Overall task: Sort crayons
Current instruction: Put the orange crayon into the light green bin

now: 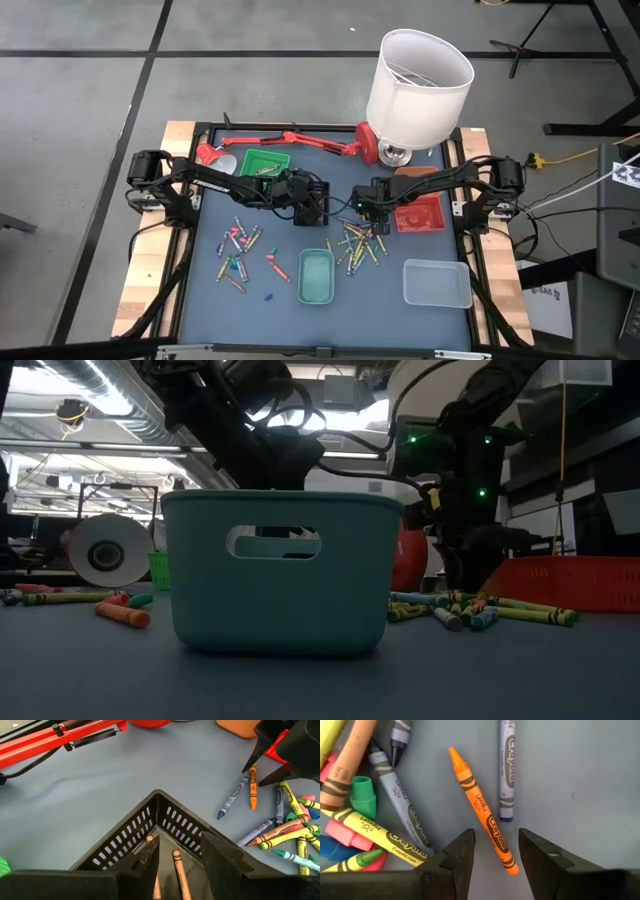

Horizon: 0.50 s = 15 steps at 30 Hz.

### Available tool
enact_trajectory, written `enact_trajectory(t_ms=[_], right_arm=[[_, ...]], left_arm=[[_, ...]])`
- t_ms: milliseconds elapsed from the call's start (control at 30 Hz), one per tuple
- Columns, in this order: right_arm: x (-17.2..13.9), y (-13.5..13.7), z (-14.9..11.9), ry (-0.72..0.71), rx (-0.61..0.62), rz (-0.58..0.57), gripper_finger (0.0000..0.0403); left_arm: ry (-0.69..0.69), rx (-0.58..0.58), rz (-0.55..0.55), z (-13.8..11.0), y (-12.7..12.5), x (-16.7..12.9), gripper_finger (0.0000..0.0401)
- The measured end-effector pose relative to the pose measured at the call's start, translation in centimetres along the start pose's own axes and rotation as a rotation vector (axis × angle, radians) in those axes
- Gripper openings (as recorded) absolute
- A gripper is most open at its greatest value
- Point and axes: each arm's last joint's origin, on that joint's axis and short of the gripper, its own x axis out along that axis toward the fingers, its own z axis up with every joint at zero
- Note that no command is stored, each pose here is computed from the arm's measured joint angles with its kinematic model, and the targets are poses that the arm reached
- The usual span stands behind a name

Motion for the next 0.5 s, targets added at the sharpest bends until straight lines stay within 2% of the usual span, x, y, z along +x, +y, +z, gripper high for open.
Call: enact_trajectory(t_ms=[267,500], right_arm=[[0.06,0.03,-0.02,0.001,-0.001,0.006,0.0149],[0.12,0.08,0.00,-0.002,-0.023,0.019,0.0080]], left_arm=[[0.002,0.000,-0.004,0.00,0.00,0.00,0.0128],[0.002,0.000,-0.004,0.00,-0.01,-0.01,0.0128]])
